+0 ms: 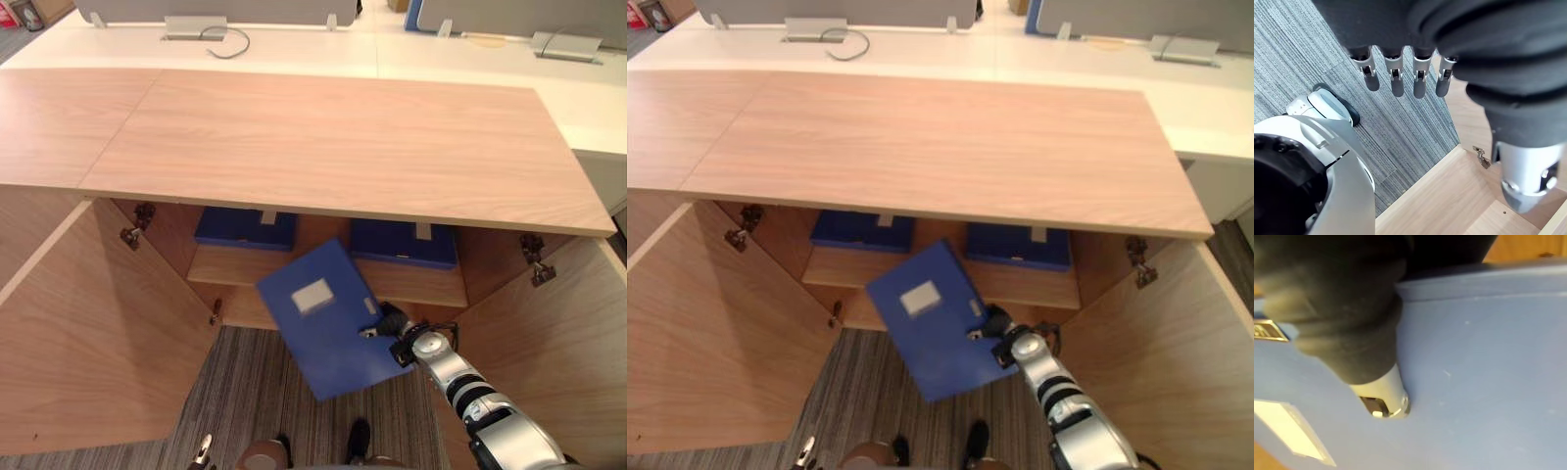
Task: Walk over to the cabinet, pick up the folder, carry it to the office cabinet, place the folder inside the office cabinet, then close the office cabinet door
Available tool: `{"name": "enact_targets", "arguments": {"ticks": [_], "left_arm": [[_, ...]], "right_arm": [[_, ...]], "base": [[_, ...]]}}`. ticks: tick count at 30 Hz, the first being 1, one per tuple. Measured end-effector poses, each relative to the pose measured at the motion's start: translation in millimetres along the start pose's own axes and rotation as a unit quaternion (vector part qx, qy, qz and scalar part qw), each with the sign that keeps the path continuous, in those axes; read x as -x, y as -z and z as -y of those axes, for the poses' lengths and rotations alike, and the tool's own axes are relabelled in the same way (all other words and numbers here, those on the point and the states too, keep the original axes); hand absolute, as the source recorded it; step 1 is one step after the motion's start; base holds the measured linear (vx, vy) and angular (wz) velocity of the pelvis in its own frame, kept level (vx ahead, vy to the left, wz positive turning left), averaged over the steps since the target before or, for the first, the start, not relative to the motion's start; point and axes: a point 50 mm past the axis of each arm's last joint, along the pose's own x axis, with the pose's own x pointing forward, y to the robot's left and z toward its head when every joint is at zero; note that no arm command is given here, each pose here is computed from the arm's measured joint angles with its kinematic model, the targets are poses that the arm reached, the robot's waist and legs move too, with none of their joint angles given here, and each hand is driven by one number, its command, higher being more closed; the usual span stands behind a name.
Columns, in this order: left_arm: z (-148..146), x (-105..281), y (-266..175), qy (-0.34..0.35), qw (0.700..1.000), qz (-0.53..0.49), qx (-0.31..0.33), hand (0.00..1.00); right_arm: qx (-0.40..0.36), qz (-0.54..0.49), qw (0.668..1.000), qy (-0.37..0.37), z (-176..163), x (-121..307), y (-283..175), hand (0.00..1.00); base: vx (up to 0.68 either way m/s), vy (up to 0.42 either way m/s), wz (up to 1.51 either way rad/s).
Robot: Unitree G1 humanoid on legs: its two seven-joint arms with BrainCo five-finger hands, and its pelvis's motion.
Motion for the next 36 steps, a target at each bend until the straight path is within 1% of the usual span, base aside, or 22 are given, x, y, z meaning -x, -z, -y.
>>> {"name": "enact_targets", "arguments": {"ticks": [4, 5, 6, 7, 9, 10, 11, 12, 14, 15, 16, 17, 18, 19, 21, 22, 24, 26, 27, 32, 36], "left_arm": [[5.1, -1.2, -0.8, 0.0, 1.0, 0.004, 0.006, 0.0], [5.8, -1.2, 0.1, 0.0, 1.0, 0.003, 0.008, 0.0], [10.3, -1.3, 2.5, 0.005, 1.0, 0.002, 0.012, 0.0], [12.8, -1.4, 2.8, 0.009, 1.0, 0.003, 0.014, 0.0], [21.0, -2.4, 1.4, 0.019, 1.0, 0.009, 0.016, 0.0], [22.5, -2.6, 0.9, 0.021, 1.0, 0.01, 0.017, 0.0], [25.3, -2.9, 0.0, 0.024, 0.999, 0.013, 0.023, 0.0], [30.4, -3.5, -2.0, 0.03, 0.999, 0.02, 0.031, 0.0], [34.6, -3.9, -1.5, 0.034, 0.999, 0.021, 0.034, 0.0], [37.3, -3.7, 1.3, 0.035, 0.998, 0.018, 0.038, 0.0], [38.5, -3.6, 2.7, 0.036, 0.998, 0.016, 0.04, 0.0], [39.8, -3.3, 4.7, 0.036, 0.998, 0.014, 0.045, 0.0], [41.4, -3.2, 5.8, 0.036, 0.998, 0.013, 0.05, 0.0], [41.3, -3.2, 5.9, 0.036, 0.998, 0.013, 0.051, 0.0], [41.6, -3.2, 6.2, 0.034, 0.997, 0.013, 0.061, 0.0], [41.9, -3.4, 6.0, 0.034, 0.997, 0.013, 0.061, 0.0], [43.4, -3.9, 5.9, 0.031, 0.998, 0.013, 0.062, 0.0], [43.6, -4.0, 5.5, 0.03, 0.998, 0.014, 0.061, 0.0], [43.4, -4.1, 5.4, 0.028, 0.998, 0.014, 0.06, 0.0], [46.1, -5.4, 2.9, 0.027, 0.998, 0.018, 0.059, 0.0], [45.9, -5.7, 2.6, 0.019, 0.998, 0.018, 0.056, 0.0]], "right_arm": [[-0.096, 0.01, 0.994, 0.057, 13.4, -0.6, -4.8, 1.0], [-0.108, 0.012, 0.992, 0.063, 14.1, -1.0, -6.0, 1.0], [-0.139, 0.022, 0.987, 0.076, 17.3, -2.6, -12.3, 1.0], [-0.151, 0.028, 0.985, 0.079, 18.5, -3.4, -15.6, 1.0], [-0.218, 0.056, 0.97, 0.092, 21.7, -7.3, -34.1, 1.0], [-0.229, 0.069, 0.966, 0.092, 22.6, -8.1, -41.5, 1.0], [-0.25, 0.095, 0.959, 0.091, 24.8, -8.7, -56.0, 1.0], [-0.282, 0.148, 0.944, 0.088, 30.0, -7.6, -86.0, 1.0], [-0.3, 0.2, 0.929, 0.079, 35.1, -5.2, -118.6, 1.0], [-0.316, 0.235, 0.917, 0.068, 38.6, -2.4, -141.2, 1.0], [-0.326, 0.249, 0.91, 0.064, 40.1, -1.0, -151.3, 1.0], [-0.353, 0.277, 0.892, 0.052, 42.8, 2.8, -171.4, 1.0], [-0.406, 0.321, 0.855, 0.033, 48.8, 11.0, -195.7, 1.0], [-0.42, 0.332, 0.844, 0.03, 50.5, 13.3, -200.8, 1.0], [-0.503, 0.394, 0.769, 0.021, 69.5, 31.0, -233.6, 1.0], [-0.519, 0.406, 0.752, 0.021, 74.5, 35.1, -239.4, 1.0], [-0.571, 0.456, 0.682, 0.025, 90.4, 56.1, -256.7, 1.0], [-0.589, 0.476, 0.653, 0.025, 96.9, 65.1, -263.4, 1.0], [-0.601, 0.488, 0.633, 0.022, 101.8, 71.1, -270.8, 1.0], [-0.62, 0.506, 0.599, 0.001, 105.6, 87.9, -302.8, 1.0], [-0.627, 0.517, 0.583, -0.014, 109.1, 100.2, -323.8, 1.0]], "base": [[-0.1, 0.025, -0.02], [-0.15, 0.04, -0.03], [-0.12, 0.032, -0.02], [-0.18, 0.046, 0.0], [-0.15, 0.036, 0.04], [-0.15, 0.035, 0.04], [-0.17, 0.03, 0.06], [-0.21, 0.02, 0.02], [-0.18, -0.01, -0.06], [-0.13, -0.022, -0.08], [-0.13, -0.024, -0.14], [-0.12, -0.031, -0.16], [-0.09, -0.028, -0.13], [-0.08, -0.048, -0.04], [-0.04, -0.04, 0.01], [0.0, 0.0, 0.0], [0.0, 0.0, 0.0], [0.05, 0.006, 0.0], [0.04, 0.012, 0.03], [0.0, 0.005, 0.03], [-0.03, 0.024, 0.06]]}}
